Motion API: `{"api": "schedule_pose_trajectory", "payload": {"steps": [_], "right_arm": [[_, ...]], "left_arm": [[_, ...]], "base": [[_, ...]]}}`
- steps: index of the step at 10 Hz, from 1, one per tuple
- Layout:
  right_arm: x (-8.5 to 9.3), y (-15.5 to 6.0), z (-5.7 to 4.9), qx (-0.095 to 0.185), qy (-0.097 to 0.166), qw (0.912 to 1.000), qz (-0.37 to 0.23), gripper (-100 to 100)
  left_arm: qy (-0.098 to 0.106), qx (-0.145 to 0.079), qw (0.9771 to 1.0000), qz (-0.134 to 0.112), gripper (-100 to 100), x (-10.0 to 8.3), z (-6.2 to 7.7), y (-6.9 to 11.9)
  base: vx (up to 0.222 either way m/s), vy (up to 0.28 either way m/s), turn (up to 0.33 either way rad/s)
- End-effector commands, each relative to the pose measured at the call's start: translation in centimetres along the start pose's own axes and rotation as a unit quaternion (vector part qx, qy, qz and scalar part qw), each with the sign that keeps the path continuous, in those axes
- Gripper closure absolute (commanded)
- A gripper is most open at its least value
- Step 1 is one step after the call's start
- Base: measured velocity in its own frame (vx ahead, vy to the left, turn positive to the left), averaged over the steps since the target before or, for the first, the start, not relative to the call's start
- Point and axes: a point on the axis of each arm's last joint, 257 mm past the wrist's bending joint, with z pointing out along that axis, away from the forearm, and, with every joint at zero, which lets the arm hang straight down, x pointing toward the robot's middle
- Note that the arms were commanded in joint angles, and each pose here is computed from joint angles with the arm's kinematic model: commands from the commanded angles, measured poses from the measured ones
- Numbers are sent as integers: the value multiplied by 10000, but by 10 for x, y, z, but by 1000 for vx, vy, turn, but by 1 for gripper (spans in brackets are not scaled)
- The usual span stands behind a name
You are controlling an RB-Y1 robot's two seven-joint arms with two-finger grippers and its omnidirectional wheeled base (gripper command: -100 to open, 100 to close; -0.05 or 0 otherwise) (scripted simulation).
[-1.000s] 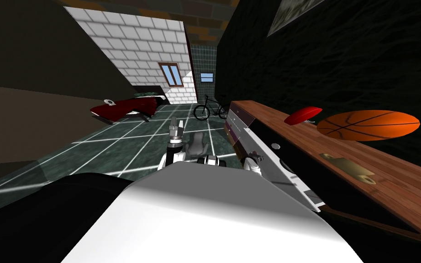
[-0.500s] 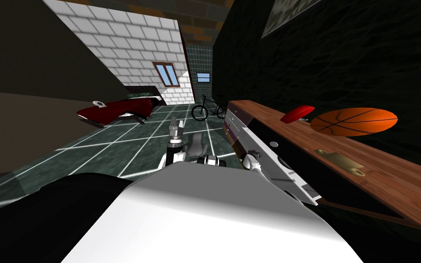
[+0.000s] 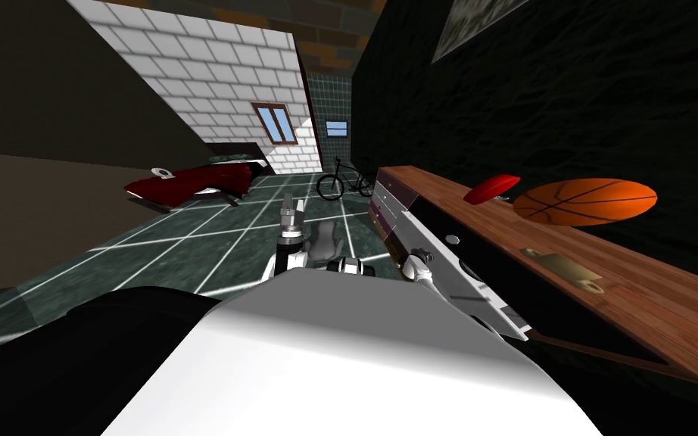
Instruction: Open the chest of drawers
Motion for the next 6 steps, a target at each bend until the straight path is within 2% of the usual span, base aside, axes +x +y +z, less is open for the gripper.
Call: {"api": "schedule_pose_trajectory", "payload": {"steps": [1,4,5,6], "right_arm": [[-6,2,-1,-6,-19,10000,-3,100],[-15,5,-1,-14,-48,10000,-7,100],[-13,5,-1,-14,-43,10000,-1,100],[-8,5,-6,16,-76,9999,-112,-100]], "left_arm": [[-1,1,10000,-1,0,0,0,0],[-1,2,10000,-3,0,0,0,0],[-1,2,10000,-3,0,0,0,0],[0,1,10000,-1,0,0,0,0]], "base": [[-90,136,-36],[-98,201,21],[-39,99,-3],[2,-40,43]]}}
